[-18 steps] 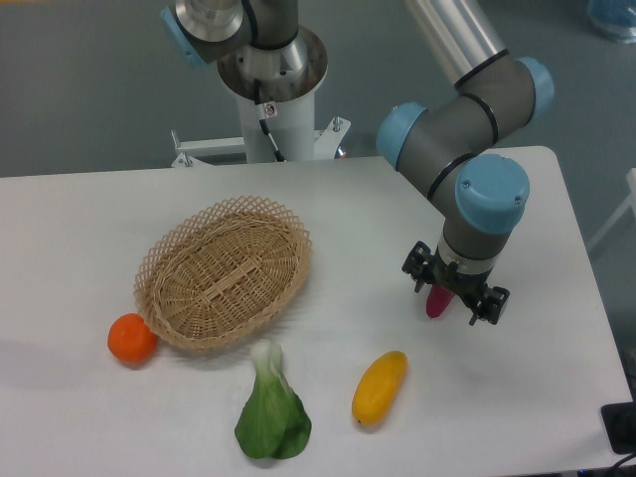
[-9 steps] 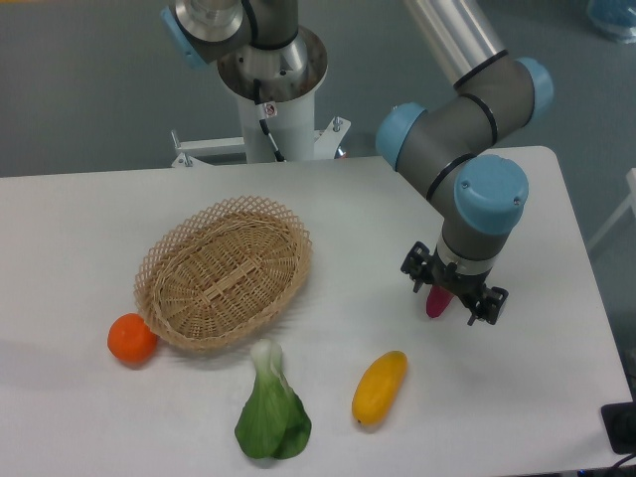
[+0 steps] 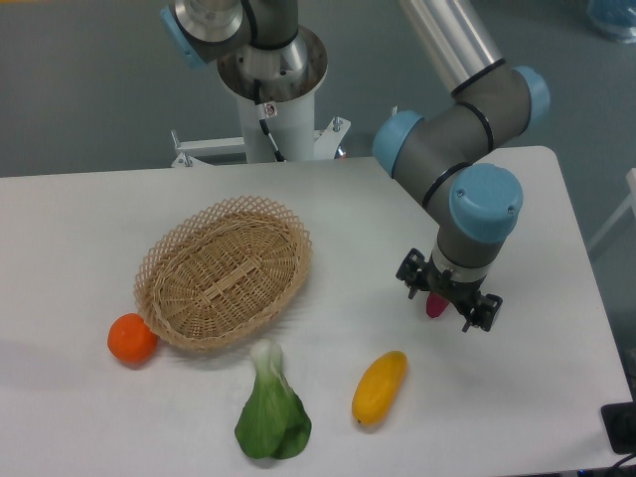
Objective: Pick up the mango from the table
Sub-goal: 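Move the gripper toward the yellow mango and lower over it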
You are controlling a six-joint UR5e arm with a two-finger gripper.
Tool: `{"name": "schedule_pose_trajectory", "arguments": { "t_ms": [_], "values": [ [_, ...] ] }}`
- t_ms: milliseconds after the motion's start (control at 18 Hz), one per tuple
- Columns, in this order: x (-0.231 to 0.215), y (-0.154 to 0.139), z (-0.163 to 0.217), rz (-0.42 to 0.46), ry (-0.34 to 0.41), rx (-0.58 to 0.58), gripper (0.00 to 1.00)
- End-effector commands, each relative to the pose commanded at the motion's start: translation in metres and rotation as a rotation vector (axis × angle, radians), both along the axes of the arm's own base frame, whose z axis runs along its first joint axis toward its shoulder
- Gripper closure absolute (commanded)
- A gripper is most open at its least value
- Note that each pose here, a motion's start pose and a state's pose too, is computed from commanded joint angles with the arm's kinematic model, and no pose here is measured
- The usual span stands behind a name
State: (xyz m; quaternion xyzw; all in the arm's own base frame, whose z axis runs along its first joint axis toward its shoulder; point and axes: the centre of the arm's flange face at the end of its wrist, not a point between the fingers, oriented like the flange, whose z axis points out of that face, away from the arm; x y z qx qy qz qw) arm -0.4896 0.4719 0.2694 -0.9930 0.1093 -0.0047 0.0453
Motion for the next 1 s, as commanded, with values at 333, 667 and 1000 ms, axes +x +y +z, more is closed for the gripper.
{"name": "schedule_pose_trajectory", "arguments": {
  "t_ms": [333,667,1000],
  "values": [
    [0.007,0.011,-0.003,0.038,-0.027,0.034,0.0],
    [0.013,0.038,-0.008,0.117,0.042,0.1,0.0],
    [0.027,0.052,-0.011,0.126,0.034,0.1,0.0]
  ]
}}
